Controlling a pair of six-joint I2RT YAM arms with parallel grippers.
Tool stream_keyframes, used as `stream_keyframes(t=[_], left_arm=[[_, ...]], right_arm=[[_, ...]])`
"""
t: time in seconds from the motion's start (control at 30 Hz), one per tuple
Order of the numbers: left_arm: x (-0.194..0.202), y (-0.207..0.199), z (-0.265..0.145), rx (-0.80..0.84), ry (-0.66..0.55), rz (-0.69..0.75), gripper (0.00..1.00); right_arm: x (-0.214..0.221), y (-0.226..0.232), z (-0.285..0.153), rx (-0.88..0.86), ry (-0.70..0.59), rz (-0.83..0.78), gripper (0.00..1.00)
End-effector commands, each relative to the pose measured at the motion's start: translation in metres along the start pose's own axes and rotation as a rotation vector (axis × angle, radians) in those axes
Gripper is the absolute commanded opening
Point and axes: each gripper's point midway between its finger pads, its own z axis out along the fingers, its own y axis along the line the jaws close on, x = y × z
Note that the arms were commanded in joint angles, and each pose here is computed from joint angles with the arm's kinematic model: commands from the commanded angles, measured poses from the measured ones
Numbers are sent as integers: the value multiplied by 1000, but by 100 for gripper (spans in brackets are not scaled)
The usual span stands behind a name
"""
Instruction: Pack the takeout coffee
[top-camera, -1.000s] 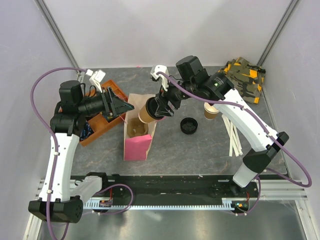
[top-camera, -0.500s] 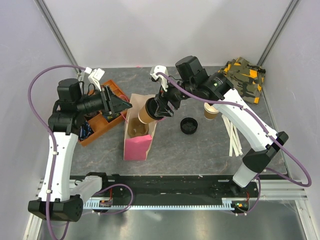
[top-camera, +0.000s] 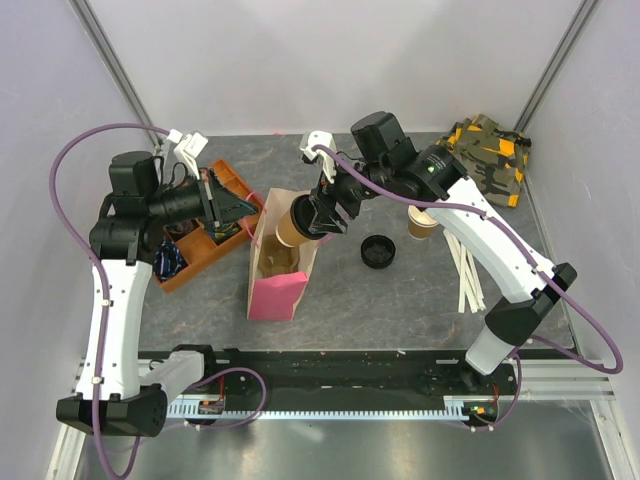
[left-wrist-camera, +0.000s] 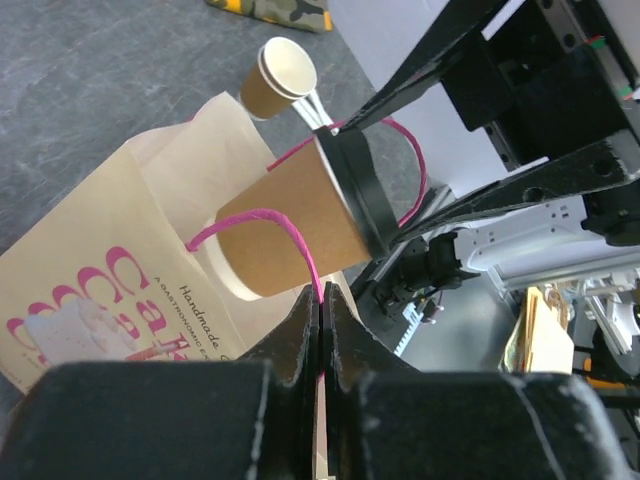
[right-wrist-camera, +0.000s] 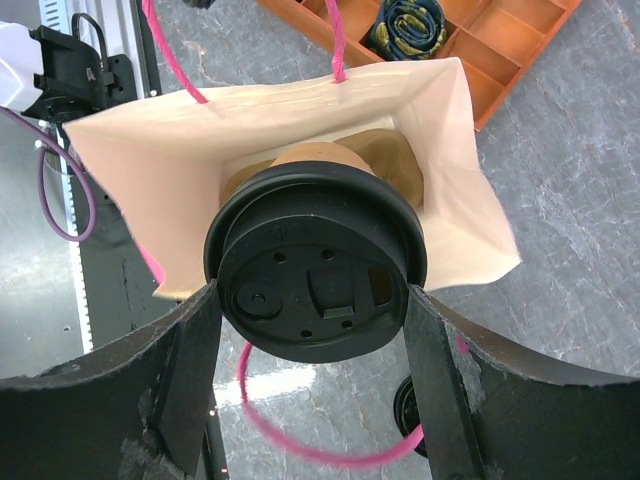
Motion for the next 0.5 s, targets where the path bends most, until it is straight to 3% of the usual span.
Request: stream_keyframes(t=[0.0,0.47], left_arm=[[-3,-27,5,150,11,27,2],[40,-64,16,365,94,142,2]], right_arm=[[-19,8,-12,-13,-75,-66,38],[37,25,-6,-29,-11,-113,32]])
